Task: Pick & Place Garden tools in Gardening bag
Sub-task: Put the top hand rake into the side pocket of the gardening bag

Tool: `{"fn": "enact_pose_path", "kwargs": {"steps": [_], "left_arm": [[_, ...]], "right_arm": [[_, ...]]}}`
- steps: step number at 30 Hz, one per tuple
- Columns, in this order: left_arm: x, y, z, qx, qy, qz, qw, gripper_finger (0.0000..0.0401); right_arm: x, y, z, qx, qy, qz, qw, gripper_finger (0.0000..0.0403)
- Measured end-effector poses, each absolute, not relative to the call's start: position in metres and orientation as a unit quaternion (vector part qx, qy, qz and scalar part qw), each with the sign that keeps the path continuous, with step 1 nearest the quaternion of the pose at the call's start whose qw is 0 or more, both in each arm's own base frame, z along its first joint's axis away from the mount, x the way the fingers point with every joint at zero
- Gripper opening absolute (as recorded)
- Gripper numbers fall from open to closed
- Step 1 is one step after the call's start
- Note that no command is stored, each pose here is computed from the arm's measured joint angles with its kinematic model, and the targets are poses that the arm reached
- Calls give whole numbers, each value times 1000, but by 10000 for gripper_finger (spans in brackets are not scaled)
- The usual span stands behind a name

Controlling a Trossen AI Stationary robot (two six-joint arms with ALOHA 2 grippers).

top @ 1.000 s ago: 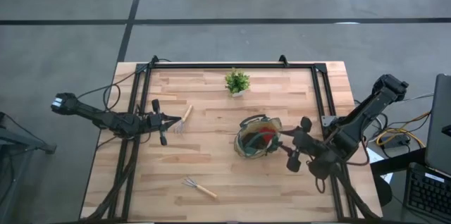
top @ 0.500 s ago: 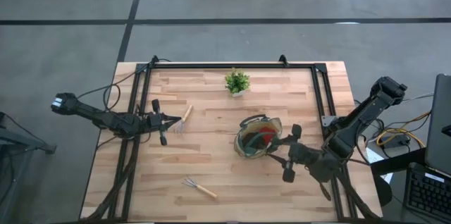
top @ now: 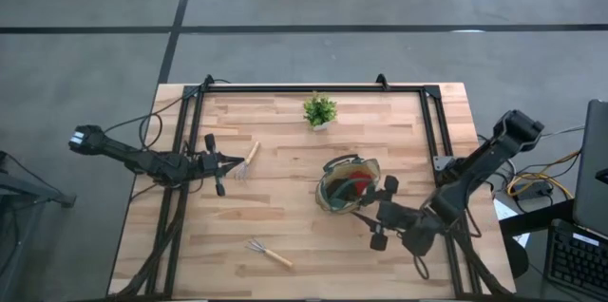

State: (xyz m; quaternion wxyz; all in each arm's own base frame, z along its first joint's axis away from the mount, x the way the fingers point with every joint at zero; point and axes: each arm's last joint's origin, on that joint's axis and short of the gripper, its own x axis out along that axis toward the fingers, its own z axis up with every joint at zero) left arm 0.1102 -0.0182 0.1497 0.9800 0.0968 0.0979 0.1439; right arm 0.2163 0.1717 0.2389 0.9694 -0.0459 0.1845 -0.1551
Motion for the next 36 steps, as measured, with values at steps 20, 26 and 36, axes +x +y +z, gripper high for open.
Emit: {"fn": "enact_pose_path", "kwargs": {"steps": [20, 26, 36], "left_arm": [[110, -18, 150, 97, 98, 144, 980, 12], [110, -18, 150, 97, 98, 144, 980, 12], [110, -18, 150, 97, 98, 144, 980, 12]], "right_arm": [[233, 171, 231, -39, 174, -171, 969, 194], [234, 171, 232, -42, 170, -168, 970, 196], [234, 171, 232, -42, 170, -168, 970, 192]]}}
